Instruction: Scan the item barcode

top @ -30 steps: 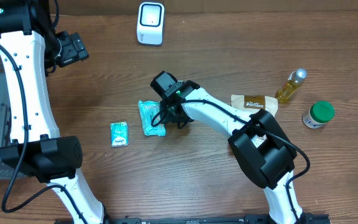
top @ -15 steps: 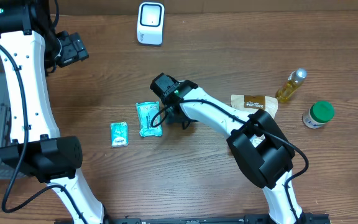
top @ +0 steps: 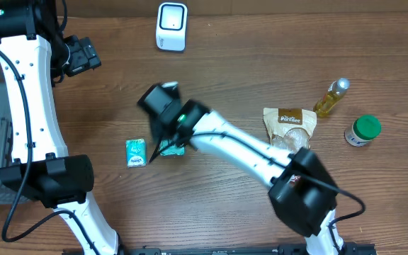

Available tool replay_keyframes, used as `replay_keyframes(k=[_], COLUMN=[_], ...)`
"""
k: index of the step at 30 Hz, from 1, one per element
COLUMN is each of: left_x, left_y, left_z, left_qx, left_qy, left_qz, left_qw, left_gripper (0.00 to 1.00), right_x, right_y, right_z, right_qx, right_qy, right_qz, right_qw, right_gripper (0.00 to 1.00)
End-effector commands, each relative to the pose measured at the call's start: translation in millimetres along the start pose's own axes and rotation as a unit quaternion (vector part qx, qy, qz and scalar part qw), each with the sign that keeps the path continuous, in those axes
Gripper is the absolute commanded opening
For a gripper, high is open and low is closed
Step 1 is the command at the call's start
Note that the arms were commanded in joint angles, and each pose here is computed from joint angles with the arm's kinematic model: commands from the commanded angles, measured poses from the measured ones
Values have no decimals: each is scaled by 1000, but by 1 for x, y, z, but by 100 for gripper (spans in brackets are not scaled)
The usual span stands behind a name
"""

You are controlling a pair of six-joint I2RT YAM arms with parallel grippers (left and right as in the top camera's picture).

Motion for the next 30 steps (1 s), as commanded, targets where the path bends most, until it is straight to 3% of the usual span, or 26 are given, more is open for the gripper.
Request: replay_keyframes(k=[1,11,17,21,28,30], left_x=[-8,-8,-8,-8,-8,-8], left_y=[0,0,0,0,0,0], left_z=[-3,-3,-3,-3,-3,-3], left_qx=[2,2,2,2,2,2], left_qy=[-5,-5,-5,-5,-5,-5], left_qz=[-8,-8,-8,-8,-8,-8], left_qw=[1000,1000,1000,1000,1000,1000], left_gripper=[99,100,100,100,100,100], right_x=[25,69,70,72,97,99], right_y=[9,6,0,-2,-9,-12], right_z=[-21,-42,-42,-48,-69,-70], right_qx=[-25,-50,-55,-59,-64,-62], right_qy=[15,28,25,37,59,62], right_qz=[-19,-68,-86,-91,-102,-104], right_qw=[999,996,994,993,991,991], right_gripper=[59,56,56,49,47,41])
Point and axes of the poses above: each gripper's point midway between its finger pads, its own x axis out along the fingers, its own y axis along the line the jaws close on, z = x × y, the point moved 2 cm from there along -x, back along the fingers, and after that the axes turned 11 degrees about -x, right-handed, at the moved point
